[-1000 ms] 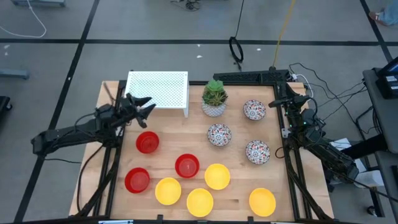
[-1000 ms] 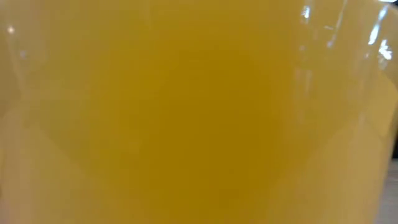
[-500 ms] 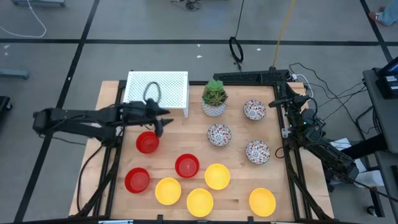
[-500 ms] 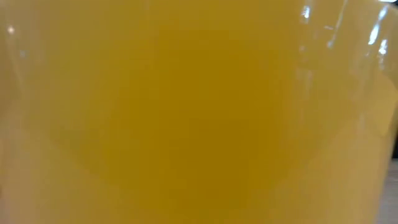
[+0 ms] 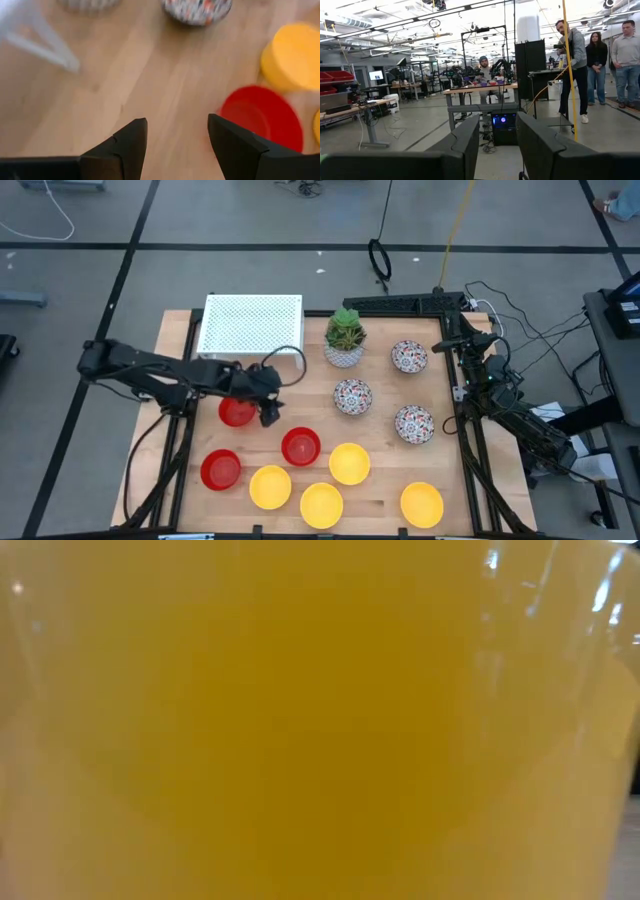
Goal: Pick & Place Mini bowls
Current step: Put the red bowl on the shelf
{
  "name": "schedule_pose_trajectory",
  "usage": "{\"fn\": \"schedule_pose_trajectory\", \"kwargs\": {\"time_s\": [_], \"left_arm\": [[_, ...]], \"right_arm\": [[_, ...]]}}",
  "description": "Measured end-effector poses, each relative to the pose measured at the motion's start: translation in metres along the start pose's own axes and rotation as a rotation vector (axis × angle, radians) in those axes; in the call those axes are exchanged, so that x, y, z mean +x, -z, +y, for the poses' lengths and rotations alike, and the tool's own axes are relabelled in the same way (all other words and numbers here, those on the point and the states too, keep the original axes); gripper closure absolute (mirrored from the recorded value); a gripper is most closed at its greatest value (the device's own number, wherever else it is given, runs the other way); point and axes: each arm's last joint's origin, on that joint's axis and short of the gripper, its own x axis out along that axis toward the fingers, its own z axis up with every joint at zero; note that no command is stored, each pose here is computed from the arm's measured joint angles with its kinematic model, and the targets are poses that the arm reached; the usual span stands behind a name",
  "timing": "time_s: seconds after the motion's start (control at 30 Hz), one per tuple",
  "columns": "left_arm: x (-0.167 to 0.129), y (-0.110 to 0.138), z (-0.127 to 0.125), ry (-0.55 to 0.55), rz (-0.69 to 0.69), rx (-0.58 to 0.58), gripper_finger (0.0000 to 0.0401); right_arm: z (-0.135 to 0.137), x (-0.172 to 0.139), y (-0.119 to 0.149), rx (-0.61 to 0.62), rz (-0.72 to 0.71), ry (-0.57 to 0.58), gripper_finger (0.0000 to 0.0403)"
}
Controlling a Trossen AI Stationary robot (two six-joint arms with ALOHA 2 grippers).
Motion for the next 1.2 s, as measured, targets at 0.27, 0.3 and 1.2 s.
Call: {"fn": "schedule_pose_trajectory", "kwargs": {"time_s": [0.27,0.3,1.2], "left_arm": [[0.016,0.017,-0.016,-0.026,0.157,-0.096,0.0189],[0.016,0.020,-0.017,-0.031,0.172,-0.101,0.0190],[0.053,0.066,-0.007,-0.364,0.669,-0.109,0.0189]], "right_arm": [[0.000,0.000,0.000,0.000,0.001,0.000,0.0286],[0.000,0.000,0.000,0.000,0.000,0.000,0.0286],[0.000,0.000,0.000,0.000,0.000,0.000,0.0286]]}}
